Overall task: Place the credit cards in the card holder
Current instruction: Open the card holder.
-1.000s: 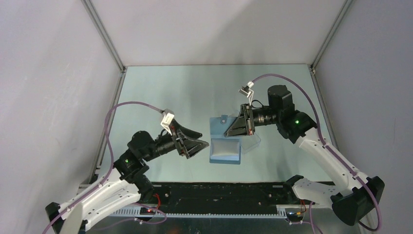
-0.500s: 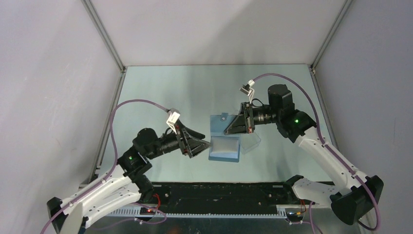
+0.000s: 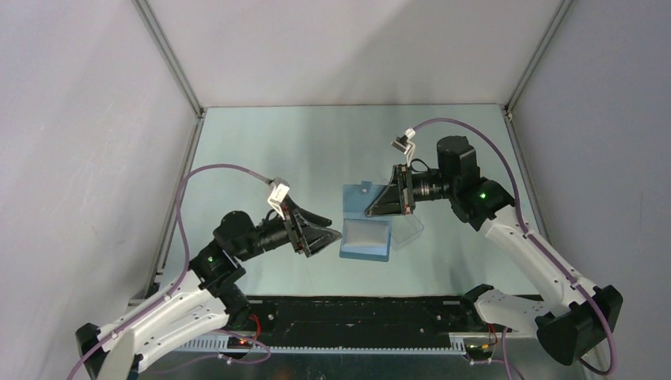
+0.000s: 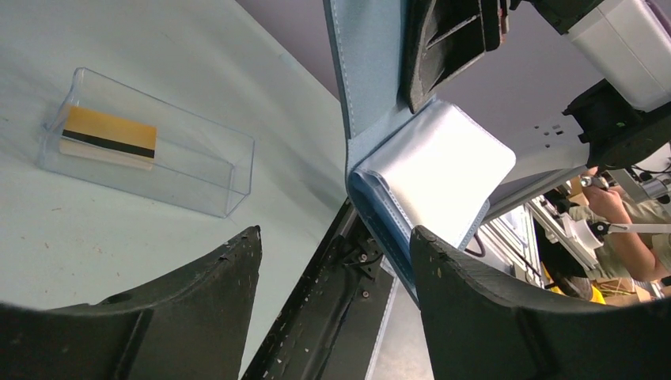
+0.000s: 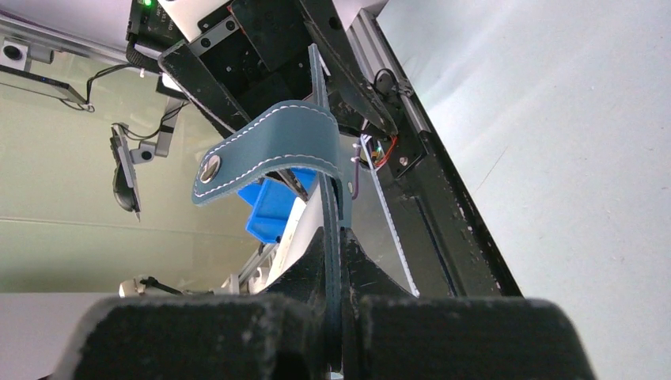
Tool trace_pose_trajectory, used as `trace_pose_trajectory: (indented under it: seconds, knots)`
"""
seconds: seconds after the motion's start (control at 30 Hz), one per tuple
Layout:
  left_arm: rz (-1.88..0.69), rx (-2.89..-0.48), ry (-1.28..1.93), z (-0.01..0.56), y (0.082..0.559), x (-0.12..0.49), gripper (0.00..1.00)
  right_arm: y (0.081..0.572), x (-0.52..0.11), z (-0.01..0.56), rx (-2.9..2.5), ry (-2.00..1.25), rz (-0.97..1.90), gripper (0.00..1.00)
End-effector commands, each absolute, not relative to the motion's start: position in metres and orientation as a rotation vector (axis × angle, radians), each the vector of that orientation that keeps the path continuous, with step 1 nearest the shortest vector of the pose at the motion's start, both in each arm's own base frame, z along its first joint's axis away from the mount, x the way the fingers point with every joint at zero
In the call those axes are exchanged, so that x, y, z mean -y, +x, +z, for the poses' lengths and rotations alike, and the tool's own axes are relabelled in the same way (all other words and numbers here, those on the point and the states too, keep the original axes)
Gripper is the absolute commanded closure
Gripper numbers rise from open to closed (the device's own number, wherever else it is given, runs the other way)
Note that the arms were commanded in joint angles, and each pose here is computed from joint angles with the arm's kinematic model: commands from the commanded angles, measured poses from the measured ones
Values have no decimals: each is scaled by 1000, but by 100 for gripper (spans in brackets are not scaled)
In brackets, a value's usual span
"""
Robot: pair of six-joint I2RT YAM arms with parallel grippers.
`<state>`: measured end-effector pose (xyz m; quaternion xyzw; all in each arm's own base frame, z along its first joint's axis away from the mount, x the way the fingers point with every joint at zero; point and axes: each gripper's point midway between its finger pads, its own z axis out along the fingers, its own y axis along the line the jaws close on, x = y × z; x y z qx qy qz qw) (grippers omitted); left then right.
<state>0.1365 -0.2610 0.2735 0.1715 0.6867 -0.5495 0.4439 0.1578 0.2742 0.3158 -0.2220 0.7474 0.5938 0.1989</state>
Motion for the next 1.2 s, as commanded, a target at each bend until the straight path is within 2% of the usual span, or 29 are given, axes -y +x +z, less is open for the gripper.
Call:
trace_pose_trajectory:
  seconds: [0.0, 0.53, 0.93, 1.17]
  knots:
    - [-1367, -1662, 445, 280, 138, 265, 27, 157, -275, 324, -2048, -647, 1687, 100]
    - [-1358, -1710, 449, 263, 142, 271, 30, 154, -276, 326, -2038, -662, 1700, 100]
    - [-1453, -1534, 492, 303, 131, 274, 27, 152, -280, 314, -2078, -685, 1691, 100]
    - [-1469, -1504, 487, 307, 132, 276, 27, 143, -284, 315, -2069, -737, 1719, 100]
